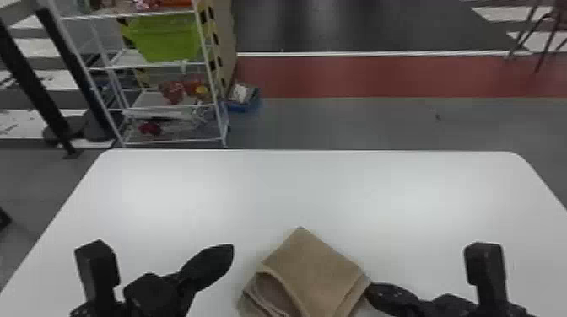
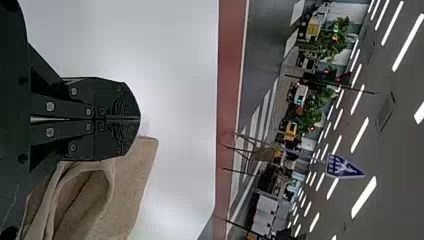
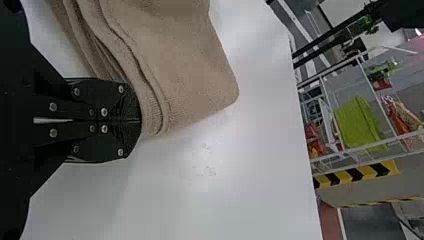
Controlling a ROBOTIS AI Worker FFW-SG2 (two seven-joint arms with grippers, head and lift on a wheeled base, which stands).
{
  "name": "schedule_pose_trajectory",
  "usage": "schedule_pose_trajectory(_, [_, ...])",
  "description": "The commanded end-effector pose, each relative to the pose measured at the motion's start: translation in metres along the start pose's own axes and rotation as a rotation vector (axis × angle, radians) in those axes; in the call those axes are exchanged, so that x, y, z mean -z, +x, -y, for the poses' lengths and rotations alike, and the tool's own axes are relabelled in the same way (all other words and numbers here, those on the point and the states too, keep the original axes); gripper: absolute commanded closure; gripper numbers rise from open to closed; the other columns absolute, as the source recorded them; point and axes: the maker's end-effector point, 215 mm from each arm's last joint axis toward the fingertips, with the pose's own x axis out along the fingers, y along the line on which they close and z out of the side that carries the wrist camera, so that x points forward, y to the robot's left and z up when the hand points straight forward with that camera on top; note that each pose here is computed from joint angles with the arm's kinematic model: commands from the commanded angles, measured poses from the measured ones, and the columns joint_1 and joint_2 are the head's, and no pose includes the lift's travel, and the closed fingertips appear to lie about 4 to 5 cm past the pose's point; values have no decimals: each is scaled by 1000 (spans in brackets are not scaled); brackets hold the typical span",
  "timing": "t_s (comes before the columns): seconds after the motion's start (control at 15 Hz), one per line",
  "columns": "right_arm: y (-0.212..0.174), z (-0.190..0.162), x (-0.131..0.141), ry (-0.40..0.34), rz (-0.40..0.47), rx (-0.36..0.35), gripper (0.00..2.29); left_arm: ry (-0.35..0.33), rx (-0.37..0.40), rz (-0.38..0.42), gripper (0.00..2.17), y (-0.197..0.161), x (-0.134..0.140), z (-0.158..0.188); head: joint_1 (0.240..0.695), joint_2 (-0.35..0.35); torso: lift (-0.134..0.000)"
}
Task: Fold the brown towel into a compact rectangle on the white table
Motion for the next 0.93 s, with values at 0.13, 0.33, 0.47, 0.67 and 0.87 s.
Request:
schedule_pose_trajectory(0.13, [52, -9, -25, -55, -39, -18, 1683, 1, -2, 6, 1646, -2, -1, -2, 695, 97, -123])
schedule_pose_trajectory(0.33, [90, -15, -43, -90, -87, -47, 1683, -11, -11, 22, 1646, -9, -7, -11, 695, 140, -123])
schedule_pose_trajectory(0.47, [105, -29, -54, -114, -112, -73, 1683, -17, -17, 27, 1646, -12, -8, -17, 695, 167, -123])
schedule_pose_trajectory(0.67, [94, -41, -43, -78, -115, -93, 1683, -25, -13, 28, 1646, -17, -8, -20, 695, 225, -123])
schedule_pose_trajectory(0.87, [52, -39, -58, 7, -49, -127, 1679, -31, -4, 20, 1646, -19, -7, -14, 695, 232, -123])
